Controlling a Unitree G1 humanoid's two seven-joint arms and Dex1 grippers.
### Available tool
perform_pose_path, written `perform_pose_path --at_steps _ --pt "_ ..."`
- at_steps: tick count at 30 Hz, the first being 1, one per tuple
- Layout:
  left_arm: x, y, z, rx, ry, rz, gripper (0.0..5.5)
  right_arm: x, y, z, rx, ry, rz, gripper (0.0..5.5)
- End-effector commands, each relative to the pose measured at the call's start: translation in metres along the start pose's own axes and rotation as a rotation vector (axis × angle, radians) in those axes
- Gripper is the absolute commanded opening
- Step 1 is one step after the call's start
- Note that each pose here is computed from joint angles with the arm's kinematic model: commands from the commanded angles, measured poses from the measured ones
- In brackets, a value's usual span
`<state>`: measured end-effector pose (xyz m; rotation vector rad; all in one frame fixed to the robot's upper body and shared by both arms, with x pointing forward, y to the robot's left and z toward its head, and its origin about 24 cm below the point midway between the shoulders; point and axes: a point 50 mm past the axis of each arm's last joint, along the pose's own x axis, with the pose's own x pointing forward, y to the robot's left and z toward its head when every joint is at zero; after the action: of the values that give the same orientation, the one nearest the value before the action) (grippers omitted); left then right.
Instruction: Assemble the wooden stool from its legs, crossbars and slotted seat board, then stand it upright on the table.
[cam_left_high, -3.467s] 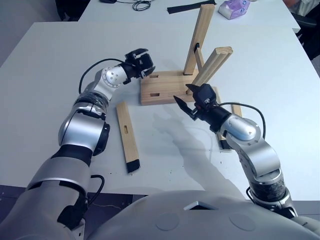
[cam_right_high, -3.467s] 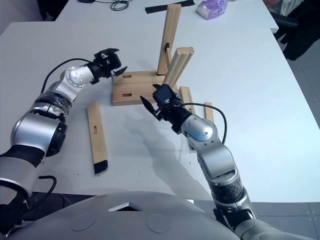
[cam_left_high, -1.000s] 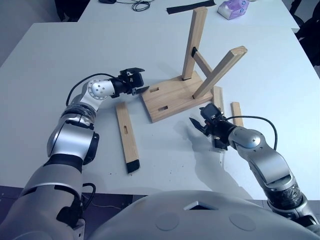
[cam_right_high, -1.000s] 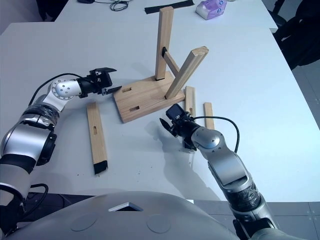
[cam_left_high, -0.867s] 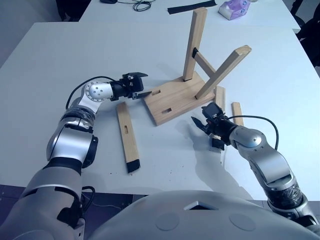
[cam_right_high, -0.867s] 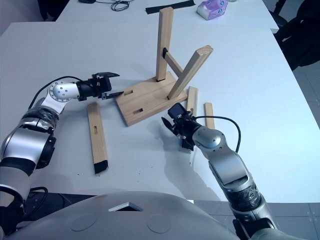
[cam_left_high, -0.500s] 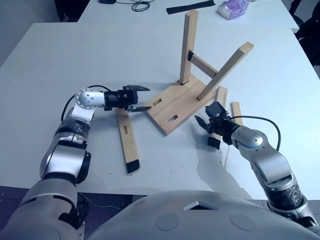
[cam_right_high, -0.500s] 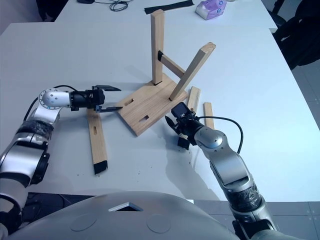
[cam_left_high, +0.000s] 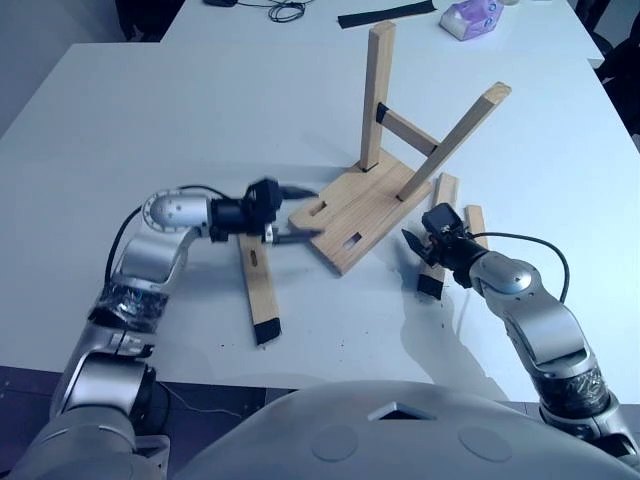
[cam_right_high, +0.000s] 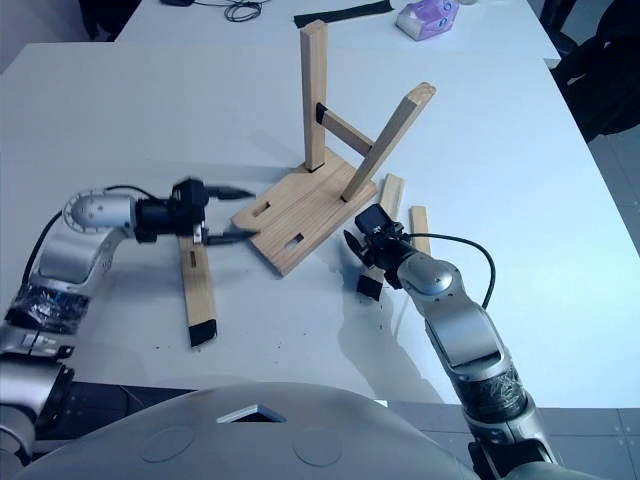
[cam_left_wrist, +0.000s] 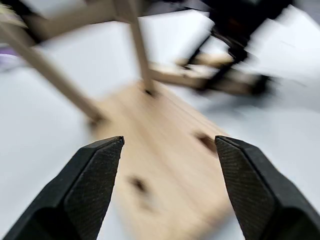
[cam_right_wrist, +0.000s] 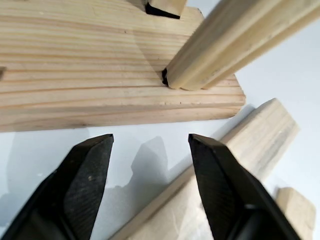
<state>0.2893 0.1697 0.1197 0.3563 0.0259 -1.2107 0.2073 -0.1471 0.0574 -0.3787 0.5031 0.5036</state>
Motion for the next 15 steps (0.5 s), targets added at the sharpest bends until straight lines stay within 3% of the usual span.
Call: perform_pose_path --at_steps 1,5,10,15 --pt "0.008 0.037 0.005 0.111 0.035 0.171 3.39 0.002 -0.002 0.000 -0.008 0.000 -0.004 2.75" --pt "0.016 0.055 -0.020 0.248 0.168 0.264 3.39 0.005 0.000 0.002 -0.016 -0.009 0.012 2.75" --pt "-0.001 0.048 -0.067 0.373 0.392 0.263 3.39 0.011 0.003 0.009 -0.027 -0.032 0.042 2.75" --pt "0.002 0.025 -0.087 0.403 0.397 0.142 3.39 0.017 0.004 0.016 -0.021 -0.050 0.042 2.75"
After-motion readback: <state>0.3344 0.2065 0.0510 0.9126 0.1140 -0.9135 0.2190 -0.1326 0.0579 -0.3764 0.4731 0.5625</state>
